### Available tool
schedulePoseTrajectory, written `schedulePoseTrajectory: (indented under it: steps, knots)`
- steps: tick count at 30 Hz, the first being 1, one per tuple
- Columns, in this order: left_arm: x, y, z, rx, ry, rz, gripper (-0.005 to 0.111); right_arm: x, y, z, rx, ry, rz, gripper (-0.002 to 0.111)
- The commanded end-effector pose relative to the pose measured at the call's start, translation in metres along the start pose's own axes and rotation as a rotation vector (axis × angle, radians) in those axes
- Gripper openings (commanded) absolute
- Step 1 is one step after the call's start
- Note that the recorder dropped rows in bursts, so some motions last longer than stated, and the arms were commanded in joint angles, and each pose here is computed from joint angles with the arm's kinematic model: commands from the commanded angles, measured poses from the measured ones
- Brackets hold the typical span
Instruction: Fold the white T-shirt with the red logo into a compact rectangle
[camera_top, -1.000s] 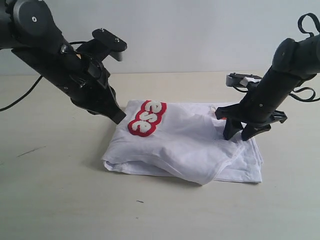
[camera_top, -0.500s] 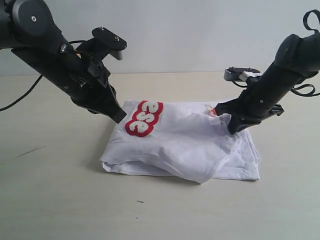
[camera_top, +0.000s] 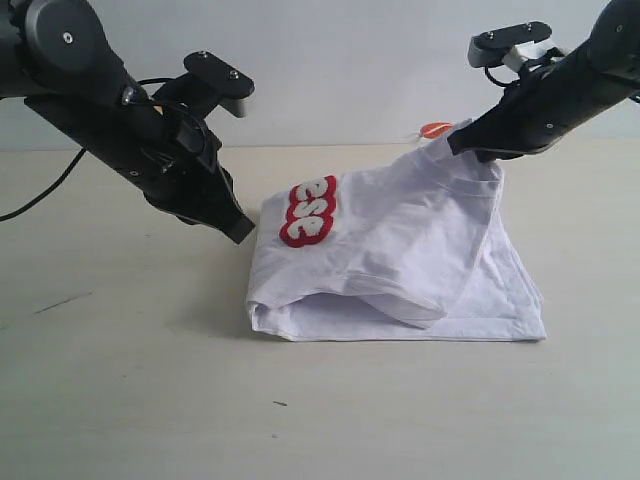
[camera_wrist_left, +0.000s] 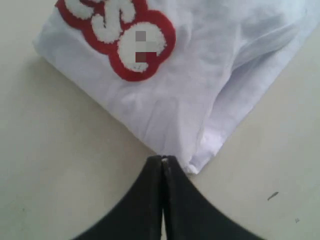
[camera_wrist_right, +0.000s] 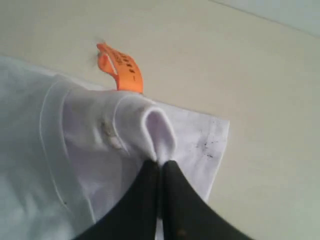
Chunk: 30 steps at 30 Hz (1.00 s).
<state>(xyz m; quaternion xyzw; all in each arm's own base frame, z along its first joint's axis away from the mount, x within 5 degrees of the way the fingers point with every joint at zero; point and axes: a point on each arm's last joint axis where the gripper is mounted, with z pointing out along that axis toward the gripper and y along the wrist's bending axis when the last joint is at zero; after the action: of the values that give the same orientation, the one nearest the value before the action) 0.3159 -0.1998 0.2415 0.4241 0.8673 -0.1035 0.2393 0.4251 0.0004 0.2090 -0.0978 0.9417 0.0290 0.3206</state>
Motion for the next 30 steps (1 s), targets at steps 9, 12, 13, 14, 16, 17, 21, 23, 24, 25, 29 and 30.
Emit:
schedulePoseTrajectory:
  steps: [9,12,13,14,16,17,21,23,24,25,29,30]
  knots:
    - [-0.001,0.001,0.0,-0.007,-0.022,-0.01,0.0,-0.014,-0.018,-0.051,0.244,-0.051,0.003,0.0]
    - [-0.001,0.001,0.0,-0.007,-0.022,-0.01,0.0,-0.007,-0.026,-0.052,0.341,0.024,-0.004,0.0]
    - [-0.001,0.001,0.0,-0.007,-0.022,-0.012,0.0,-0.004,-0.03,-0.049,0.375,0.054,-0.003,0.0]
    - [-0.001,0.001,0.0,-0.007,-0.022,-0.012,0.0,-0.001,-0.032,-0.048,0.402,0.081,0.005,0.0]
    - [-0.001,0.001,0.0,-0.005,-0.018,-0.012,0.0,0.006,-0.038,-0.041,0.457,0.146,-0.032,0.0]
    - [-0.001,0.001,0.0,-0.004,-0.017,-0.014,0.0,0.009,-0.041,-0.037,0.489,0.181,-0.053,0.0]
    - [-0.001,0.001,0.0,-0.003,-0.016,-0.016,0.0,0.018,-0.051,-0.02,0.591,0.228,-0.045,0.007]
    - [-0.001,0.001,0.0,-0.003,-0.016,-0.016,0.0,0.022,-0.053,-0.011,0.598,0.252,-0.07,0.017]
    - [-0.001,0.001,0.0,-0.002,-0.017,-0.017,0.0,0.024,-0.053,-0.008,0.599,0.26,-0.076,0.021]
    - [-0.001,0.001,0.0,-0.002,-0.017,-0.017,0.0,0.025,-0.053,-0.006,0.601,0.267,-0.079,0.026]
    - [-0.001,0.001,0.0,-0.003,-0.018,-0.017,0.0,0.026,-0.054,-0.003,0.616,0.254,-0.035,0.045]
    - [-0.001,0.001,0.0,-0.003,-0.018,-0.017,0.0,0.024,-0.054,-0.005,0.62,0.241,-0.013,0.045]
